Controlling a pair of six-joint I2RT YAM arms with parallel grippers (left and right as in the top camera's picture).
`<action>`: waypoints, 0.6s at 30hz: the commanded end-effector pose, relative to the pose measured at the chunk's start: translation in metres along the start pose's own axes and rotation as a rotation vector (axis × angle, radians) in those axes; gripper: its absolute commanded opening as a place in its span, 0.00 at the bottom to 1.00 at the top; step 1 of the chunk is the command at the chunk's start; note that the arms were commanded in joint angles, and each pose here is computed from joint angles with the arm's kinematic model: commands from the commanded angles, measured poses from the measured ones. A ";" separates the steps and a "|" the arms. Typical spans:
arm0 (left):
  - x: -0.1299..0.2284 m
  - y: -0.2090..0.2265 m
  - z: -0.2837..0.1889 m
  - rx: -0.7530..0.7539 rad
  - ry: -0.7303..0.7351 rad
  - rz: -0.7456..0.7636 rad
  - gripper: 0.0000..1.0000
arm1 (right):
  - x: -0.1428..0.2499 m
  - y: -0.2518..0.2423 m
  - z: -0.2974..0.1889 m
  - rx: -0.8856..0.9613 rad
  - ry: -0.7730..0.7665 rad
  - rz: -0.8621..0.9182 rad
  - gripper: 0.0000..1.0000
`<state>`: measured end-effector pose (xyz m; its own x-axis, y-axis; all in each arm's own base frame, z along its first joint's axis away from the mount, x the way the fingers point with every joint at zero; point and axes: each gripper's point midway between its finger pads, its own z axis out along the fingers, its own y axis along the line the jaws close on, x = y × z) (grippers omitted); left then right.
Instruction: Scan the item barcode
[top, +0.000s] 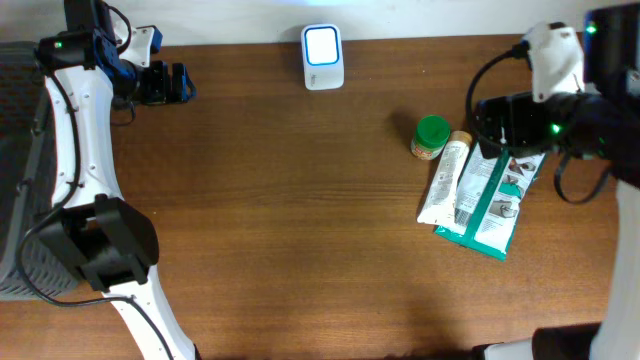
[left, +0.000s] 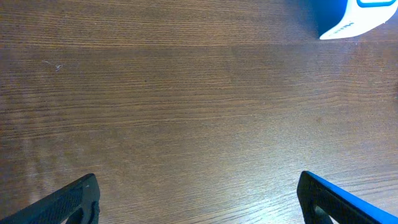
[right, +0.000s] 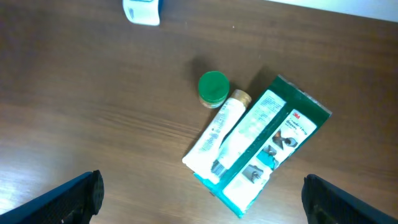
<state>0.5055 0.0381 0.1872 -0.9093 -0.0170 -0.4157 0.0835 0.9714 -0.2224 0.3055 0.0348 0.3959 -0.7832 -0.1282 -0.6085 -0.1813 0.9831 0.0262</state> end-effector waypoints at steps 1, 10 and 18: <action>-0.005 0.000 -0.008 0.008 -0.025 -0.008 0.99 | 0.002 0.014 -0.021 -0.057 -0.051 0.080 0.98; -0.005 0.000 -0.008 0.008 -0.025 -0.008 0.99 | 0.004 0.023 -0.032 -0.104 -0.078 0.075 0.98; -0.005 0.000 -0.008 0.008 -0.025 -0.008 0.99 | 0.021 -0.014 -0.086 0.150 -0.216 0.080 0.98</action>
<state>0.5055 0.0381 0.1872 -0.9095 -0.0174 -0.4153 0.0831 0.9714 -0.2226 0.2580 0.0341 0.4370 -0.6925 -0.0410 -0.7202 -0.1367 0.9877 0.0753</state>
